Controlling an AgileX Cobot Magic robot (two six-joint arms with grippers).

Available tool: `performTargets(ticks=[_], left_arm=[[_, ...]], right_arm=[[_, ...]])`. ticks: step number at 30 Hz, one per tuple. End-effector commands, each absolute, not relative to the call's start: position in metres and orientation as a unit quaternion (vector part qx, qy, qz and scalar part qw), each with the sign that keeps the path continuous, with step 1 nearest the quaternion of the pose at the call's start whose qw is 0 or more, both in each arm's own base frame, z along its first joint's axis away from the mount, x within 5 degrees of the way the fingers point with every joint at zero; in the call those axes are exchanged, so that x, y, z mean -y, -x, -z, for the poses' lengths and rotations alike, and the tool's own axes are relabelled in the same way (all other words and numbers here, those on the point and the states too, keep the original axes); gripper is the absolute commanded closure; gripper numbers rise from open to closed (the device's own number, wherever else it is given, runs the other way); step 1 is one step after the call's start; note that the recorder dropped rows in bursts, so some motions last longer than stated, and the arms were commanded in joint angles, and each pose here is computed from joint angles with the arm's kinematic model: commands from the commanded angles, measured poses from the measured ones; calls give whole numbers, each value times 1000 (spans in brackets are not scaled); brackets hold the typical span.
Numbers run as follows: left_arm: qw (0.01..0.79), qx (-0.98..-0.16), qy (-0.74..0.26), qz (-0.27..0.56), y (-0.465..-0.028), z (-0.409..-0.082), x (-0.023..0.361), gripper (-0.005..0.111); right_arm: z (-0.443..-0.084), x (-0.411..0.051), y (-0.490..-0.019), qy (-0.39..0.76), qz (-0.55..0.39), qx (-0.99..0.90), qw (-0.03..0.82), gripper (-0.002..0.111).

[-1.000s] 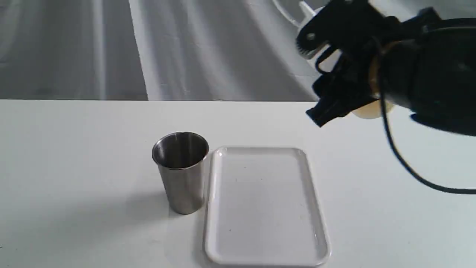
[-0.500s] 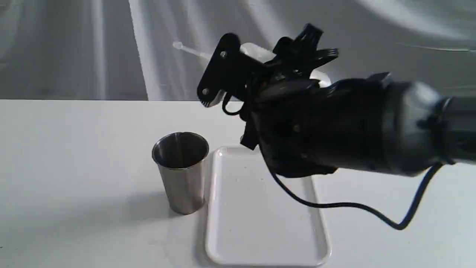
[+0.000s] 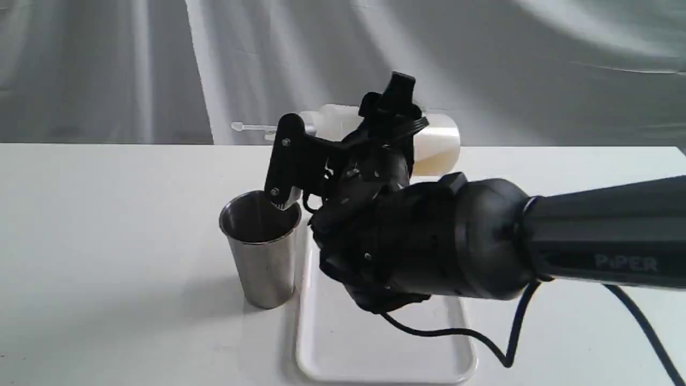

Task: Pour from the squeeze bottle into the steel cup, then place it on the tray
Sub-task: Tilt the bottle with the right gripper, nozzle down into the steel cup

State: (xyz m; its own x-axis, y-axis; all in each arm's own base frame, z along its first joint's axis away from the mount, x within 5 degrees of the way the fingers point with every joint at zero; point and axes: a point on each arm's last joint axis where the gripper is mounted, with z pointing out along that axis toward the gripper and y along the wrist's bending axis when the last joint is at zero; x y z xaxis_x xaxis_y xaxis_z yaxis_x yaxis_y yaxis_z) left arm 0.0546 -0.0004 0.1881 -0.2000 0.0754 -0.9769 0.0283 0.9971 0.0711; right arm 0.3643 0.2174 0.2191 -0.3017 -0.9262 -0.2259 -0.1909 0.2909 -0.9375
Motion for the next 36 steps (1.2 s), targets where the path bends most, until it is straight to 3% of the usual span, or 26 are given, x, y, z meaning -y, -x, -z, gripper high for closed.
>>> performTargets(ticks=[1,11,36], left_arm=[[634,-773,-32,-18,-55,-187,0,107],[634,-773,-31,-17,-55,-187,0,107],[634,-773,-31,-17,-55,-187,0,107]], right_arm=[[-226,-217,-367,397,451,-666,442,95],[-203,-218,-371,401,461,-671,421,95],[-201,-233,-390,356,480,-671,438,95]])
